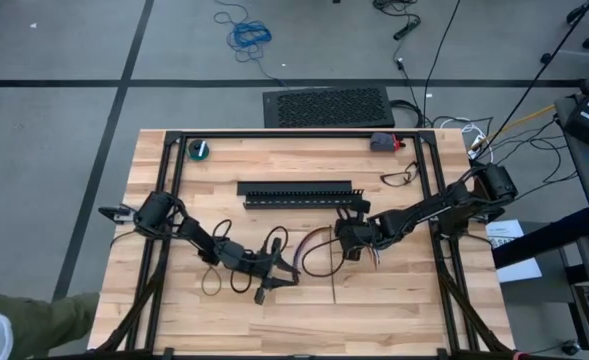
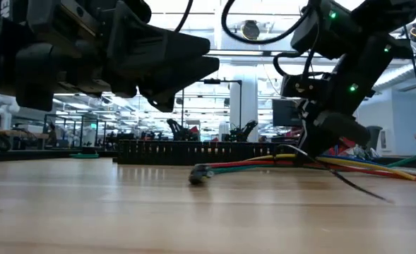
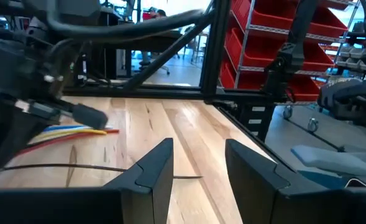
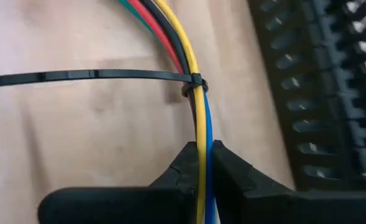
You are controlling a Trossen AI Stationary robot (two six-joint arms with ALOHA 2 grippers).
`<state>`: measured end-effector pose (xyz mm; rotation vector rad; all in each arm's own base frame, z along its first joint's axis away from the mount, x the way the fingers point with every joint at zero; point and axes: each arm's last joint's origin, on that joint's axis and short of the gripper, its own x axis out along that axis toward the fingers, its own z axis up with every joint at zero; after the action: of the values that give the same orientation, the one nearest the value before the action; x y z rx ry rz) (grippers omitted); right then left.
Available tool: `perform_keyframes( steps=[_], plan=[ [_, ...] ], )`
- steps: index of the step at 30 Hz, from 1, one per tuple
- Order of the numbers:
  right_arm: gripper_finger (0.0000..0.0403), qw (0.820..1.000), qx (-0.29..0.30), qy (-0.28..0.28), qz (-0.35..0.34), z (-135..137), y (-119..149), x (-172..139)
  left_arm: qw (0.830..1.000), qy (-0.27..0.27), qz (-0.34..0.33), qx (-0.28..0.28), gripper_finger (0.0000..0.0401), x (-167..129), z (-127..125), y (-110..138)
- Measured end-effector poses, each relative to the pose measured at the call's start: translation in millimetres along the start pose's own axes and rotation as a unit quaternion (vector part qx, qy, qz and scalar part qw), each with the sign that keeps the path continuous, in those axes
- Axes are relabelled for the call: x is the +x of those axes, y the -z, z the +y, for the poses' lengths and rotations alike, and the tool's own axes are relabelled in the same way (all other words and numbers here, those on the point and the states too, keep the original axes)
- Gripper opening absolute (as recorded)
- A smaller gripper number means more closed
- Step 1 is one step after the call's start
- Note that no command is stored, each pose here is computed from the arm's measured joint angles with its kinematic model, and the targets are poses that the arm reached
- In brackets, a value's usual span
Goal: Ziptie cables
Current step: Wrap the cables together using a zip tie
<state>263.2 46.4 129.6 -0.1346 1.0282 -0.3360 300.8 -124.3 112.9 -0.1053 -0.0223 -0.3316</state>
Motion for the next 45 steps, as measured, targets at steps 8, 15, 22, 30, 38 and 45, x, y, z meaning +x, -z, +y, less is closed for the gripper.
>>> perform_keyframes(
  steps=[8,15,22,30,38,45],
  plan=[
    [0.0018,1.0,-0.006,-0.016,-0.016,8,-1,-4,1.0,0.001,-0.015,-0.001,0.0143,0,0,-3],
    [0.0018,0.998,-0.046,-0.051,-0.006,10,0,-3,0.999,0.01,-0.04,-0.024,0.0143,-5,0,-6],
    [0.0018,0.996,-0.05,-0.071,-0.022,6,-4,-13,0.999,-0.023,-0.033,-0.029,0.0143,-37,6,-15],
    [0.0018,0.991,-0.069,-0.095,-0.07,-14,-14,-43,0.998,-0.048,-0.044,-0.026,0.0143,-73,12,-30],
    [0.0018,0.986,-0.047,-0.108,-0.117,-36,-6,-75,0.998,-0.053,-0.03,-0.019,0.0143,-83,13,-26],
    [0.0018,0.984,-0.012,-0.111,-0.139,-49,15,-88,0.997,-0.065,-0.029,-0.014,0.0143,-84,19,-26]
  ],
)
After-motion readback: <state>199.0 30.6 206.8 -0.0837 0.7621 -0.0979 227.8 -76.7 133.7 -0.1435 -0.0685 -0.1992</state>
